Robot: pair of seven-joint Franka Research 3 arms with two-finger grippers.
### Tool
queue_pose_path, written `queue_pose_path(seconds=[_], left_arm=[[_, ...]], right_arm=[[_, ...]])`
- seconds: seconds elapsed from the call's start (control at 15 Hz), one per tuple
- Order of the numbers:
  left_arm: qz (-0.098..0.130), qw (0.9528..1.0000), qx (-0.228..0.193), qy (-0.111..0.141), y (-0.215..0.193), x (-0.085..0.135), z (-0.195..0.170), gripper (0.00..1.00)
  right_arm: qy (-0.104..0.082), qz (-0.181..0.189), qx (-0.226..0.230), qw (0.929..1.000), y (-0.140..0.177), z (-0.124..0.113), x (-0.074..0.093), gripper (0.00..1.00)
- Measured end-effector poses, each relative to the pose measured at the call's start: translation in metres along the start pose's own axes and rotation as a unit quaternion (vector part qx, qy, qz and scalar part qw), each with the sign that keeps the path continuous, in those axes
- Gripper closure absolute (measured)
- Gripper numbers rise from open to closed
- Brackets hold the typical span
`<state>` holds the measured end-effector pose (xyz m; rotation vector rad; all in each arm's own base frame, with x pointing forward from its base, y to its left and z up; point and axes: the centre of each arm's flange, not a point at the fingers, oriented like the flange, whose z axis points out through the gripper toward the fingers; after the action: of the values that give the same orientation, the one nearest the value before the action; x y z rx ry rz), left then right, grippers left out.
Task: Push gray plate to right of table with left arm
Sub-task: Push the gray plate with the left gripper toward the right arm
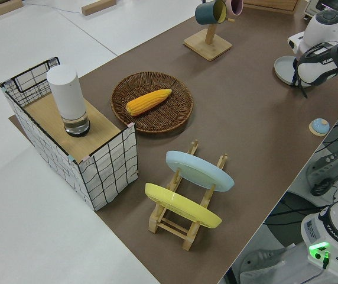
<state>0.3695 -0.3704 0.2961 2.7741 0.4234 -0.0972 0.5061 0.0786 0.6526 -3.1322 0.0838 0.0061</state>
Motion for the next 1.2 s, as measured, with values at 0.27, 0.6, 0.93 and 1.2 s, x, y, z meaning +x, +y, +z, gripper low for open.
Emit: queue_pose_path(seconds=[0.27, 0.6, 0.93, 1.2], left_arm=[[0.013, 0.9999, -0.007, -0.004, 0.020, -0.010, 0.010, 0.97], [-0.006, 0.9999, -0.010, -0.003, 0.026, -0.012, 0.015, 0.94], [-0.027, 0.9995, -0.016, -0.001, 0.031, -0.010, 0.014, 0.50], [-0.040, 0.9989, -0.023, -0.003, 0.038, -0.007, -0.007, 0.11]], right_arm=[[0.000, 0.000, 0.000, 1.0000, 0.000, 0.000, 0.000, 0.00], [0.000, 0.000, 0.000, 1.0000, 0.000, 0.000, 0.000, 0.00], [0.000, 0.000, 0.000, 1.0000, 0.000, 0.000, 0.000, 0.00], [0.000, 0.000, 0.000, 1.0000, 0.000, 0.000, 0.000, 0.00]])
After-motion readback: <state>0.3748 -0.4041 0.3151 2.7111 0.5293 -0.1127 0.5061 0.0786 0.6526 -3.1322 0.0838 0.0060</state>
